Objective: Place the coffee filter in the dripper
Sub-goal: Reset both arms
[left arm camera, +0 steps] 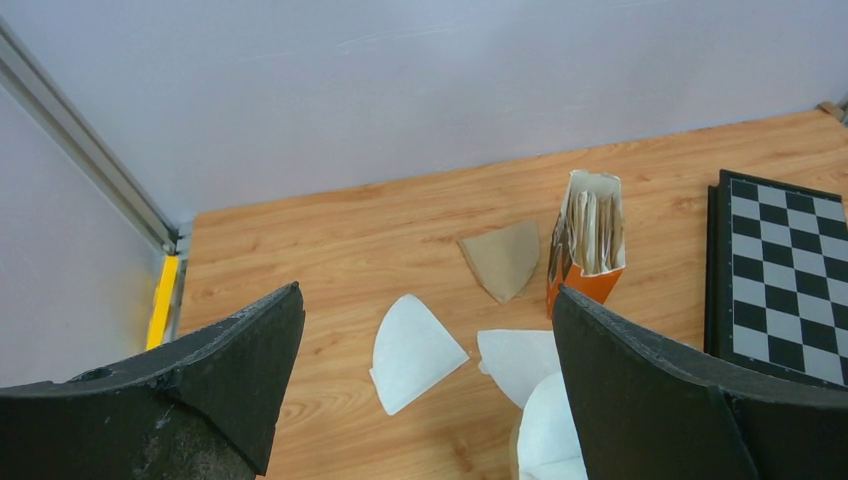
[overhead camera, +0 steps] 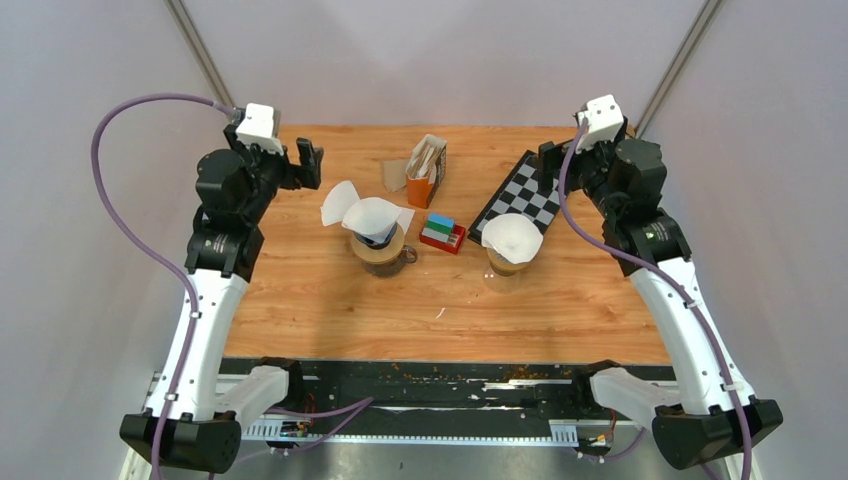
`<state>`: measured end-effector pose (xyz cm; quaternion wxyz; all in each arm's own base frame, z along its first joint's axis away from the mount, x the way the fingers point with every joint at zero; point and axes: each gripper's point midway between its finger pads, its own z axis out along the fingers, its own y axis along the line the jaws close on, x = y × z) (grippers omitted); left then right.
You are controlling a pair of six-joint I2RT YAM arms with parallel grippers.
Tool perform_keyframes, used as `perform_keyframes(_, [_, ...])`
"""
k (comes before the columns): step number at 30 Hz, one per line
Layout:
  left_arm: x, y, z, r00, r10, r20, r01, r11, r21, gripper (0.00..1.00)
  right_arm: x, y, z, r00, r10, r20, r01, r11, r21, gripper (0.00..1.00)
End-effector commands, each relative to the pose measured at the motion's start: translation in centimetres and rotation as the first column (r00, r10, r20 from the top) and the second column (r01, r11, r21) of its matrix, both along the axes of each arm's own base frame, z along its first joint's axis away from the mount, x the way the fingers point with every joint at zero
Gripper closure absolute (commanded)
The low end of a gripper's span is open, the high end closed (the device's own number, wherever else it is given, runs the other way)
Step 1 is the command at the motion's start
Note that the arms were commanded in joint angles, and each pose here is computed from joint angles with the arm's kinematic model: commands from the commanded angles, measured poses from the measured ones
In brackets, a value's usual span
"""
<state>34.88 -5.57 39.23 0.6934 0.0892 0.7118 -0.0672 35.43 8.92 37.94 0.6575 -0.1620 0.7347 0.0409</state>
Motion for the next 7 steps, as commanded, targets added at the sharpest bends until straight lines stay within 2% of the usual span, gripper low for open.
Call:
perform_keyframes(1, [0.19,0.46,0.64,0.999,0.021,0.030,-0.021,1.000,-0.001,0.00,-0.24,-0.02,1.74,0.998,0.006,0.059,-0.007,1.000,0.008,0.00])
perform_keyframes(7, [0.23,0.41,0.32,1.000,0.016,0.017,-0.016,1.000,0.006,0.00,-0.24,0.10,1.78,0.998,0.013,0.058,-0.013,1.000,0.008,0.00])
